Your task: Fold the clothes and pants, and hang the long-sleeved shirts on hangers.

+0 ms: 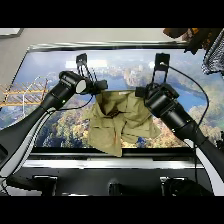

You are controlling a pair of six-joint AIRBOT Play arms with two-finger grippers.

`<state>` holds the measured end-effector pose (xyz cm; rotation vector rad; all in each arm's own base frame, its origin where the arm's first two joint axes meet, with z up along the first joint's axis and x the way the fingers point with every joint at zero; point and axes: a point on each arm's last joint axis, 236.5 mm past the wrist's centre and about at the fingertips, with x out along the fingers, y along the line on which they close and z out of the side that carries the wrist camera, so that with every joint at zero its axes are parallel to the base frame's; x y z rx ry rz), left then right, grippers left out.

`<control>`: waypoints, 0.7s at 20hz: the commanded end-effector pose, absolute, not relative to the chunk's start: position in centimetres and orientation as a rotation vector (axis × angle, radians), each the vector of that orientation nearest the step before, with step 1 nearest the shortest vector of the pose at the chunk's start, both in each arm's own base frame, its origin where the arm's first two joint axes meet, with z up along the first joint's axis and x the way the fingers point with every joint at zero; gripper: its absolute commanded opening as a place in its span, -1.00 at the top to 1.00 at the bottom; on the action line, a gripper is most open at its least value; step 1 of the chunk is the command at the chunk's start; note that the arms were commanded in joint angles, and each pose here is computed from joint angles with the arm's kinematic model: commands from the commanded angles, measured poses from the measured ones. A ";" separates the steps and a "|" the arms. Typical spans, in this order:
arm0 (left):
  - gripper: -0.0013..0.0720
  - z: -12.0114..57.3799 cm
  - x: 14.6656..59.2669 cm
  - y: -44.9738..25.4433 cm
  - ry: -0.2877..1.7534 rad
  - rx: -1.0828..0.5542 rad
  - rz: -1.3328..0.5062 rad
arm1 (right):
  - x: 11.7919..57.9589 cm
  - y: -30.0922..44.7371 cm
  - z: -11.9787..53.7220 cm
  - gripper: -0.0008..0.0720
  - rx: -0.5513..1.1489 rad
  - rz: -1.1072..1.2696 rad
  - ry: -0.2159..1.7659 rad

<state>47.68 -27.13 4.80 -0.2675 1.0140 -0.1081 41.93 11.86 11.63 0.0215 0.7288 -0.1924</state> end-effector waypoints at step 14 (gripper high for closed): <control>-0.73 2.8 43.6 -25.5 1.277 -0.163 -0.348 | 38.7 14.4 8.0 0.90 0.070 -0.160 0.890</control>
